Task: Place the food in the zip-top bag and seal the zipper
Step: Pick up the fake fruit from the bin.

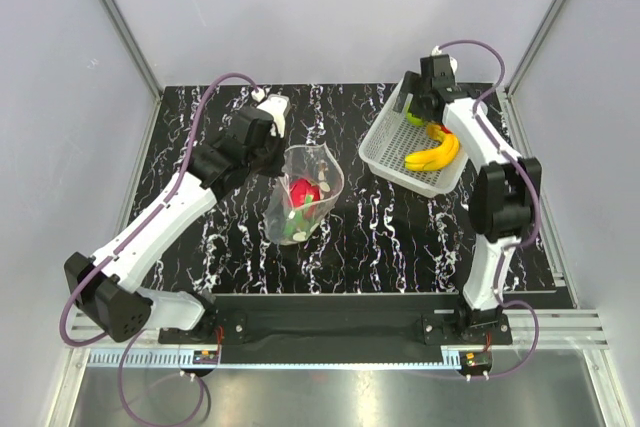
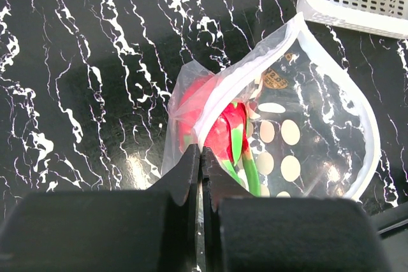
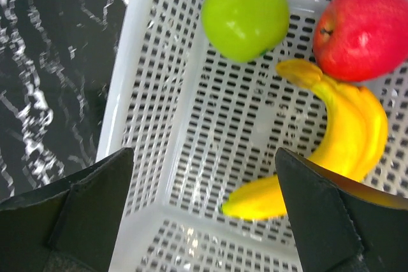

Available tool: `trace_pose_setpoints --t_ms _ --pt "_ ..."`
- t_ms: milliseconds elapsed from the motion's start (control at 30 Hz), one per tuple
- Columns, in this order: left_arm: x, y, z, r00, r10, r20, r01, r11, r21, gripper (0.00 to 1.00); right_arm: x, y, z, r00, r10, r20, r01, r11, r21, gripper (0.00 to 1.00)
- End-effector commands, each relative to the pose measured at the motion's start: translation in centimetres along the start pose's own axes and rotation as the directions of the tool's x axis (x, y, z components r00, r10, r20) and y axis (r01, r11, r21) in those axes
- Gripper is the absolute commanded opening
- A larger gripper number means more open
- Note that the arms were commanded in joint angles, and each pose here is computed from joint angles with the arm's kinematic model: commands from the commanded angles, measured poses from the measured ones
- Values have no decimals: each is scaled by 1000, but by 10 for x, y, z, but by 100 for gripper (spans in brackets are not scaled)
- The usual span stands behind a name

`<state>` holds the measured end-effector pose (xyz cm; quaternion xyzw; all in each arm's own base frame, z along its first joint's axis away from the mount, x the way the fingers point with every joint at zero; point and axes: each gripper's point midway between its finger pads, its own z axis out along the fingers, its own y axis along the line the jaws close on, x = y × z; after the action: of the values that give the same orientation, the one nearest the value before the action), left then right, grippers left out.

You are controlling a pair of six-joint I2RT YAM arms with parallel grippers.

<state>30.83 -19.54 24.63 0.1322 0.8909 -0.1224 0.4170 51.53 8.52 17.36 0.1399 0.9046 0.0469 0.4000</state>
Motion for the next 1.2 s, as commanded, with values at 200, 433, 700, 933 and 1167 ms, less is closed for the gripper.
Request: trace_pose_setpoints --t_ms 200,433,700,933,1167 --pt "-12 -14 -4 999 4 36 -6 998 58 0 -45 -20 62 994 -3 111 -8 995 101 100" --pt "-11 -17 -6 1000 3 28 -5 997 76 0 -42 -33 102 994 31 102 -39 997 72 100" --pt "-9 -18 -4 1000 5 14 -6 997 81 0 -37 -26 139 996 47 82 -48 999 19 100" --pt "-8 -18 -3 1000 8 10 -9 997 73 0 -37 -23 149 994 55 95 -55 999 -2 75" --pt "-7 -16 -1 1000 11 3 -12 998 64 0 -58 -17 114 986 62 153 -57 998 -36 63"
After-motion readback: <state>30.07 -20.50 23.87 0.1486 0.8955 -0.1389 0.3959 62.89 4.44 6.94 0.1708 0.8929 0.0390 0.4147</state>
